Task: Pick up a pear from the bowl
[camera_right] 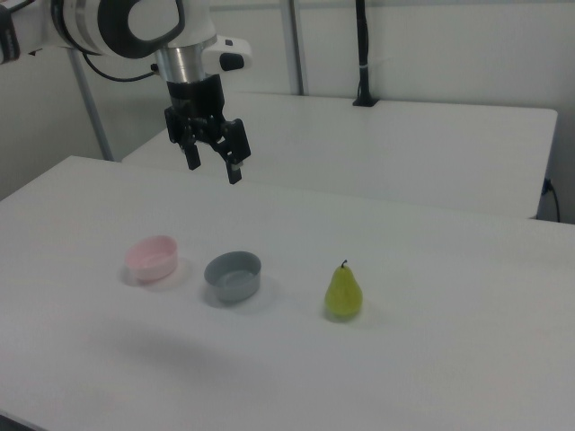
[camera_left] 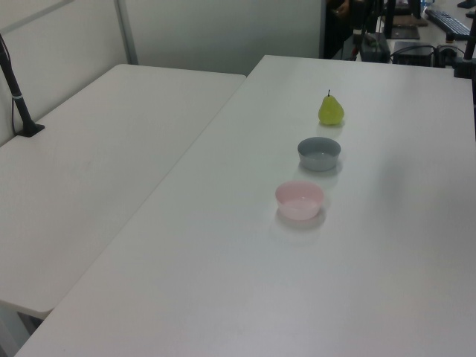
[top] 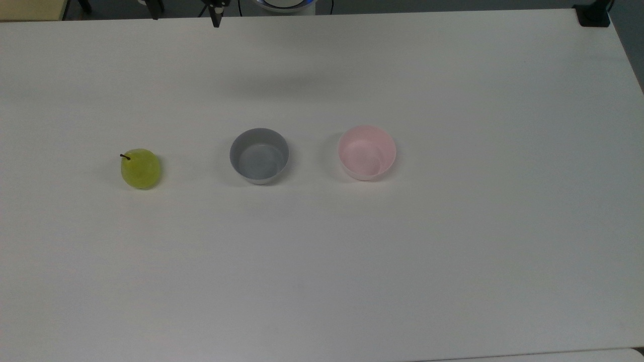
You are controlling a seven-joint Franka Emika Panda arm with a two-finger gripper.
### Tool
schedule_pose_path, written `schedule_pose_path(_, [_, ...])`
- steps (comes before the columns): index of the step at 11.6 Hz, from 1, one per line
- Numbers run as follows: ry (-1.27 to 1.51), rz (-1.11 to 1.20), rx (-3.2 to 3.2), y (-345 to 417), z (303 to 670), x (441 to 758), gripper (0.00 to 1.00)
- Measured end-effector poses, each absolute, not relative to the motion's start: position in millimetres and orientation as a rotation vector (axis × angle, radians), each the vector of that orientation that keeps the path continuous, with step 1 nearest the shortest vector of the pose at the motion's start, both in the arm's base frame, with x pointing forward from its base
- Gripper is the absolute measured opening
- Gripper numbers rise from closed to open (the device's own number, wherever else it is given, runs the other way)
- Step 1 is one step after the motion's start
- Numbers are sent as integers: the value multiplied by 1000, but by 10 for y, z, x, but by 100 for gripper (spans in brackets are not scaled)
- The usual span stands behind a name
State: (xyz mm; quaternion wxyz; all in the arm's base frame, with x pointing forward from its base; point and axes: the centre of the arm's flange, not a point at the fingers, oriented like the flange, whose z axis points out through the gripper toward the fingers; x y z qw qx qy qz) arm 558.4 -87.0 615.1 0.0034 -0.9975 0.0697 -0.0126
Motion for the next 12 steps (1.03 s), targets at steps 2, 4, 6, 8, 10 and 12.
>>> schedule_pose_path(2, [194,-47,-3125,-771,6126,5607,100])
schedule_pose_path(4, [73,-53,-3132,-745,6108,5617,100])
schedule_pose_path(6, [-73,-50,-3133,-787,6094,5610,100])
schedule_pose_path(8, [-99,-47,-3133,-801,6081,5608,100])
schedule_pose_path(10, [-100,-45,-3132,-800,6073,5608,100])
schedule_pose_path(12, [-101,-44,-3132,-800,6071,5608,100])
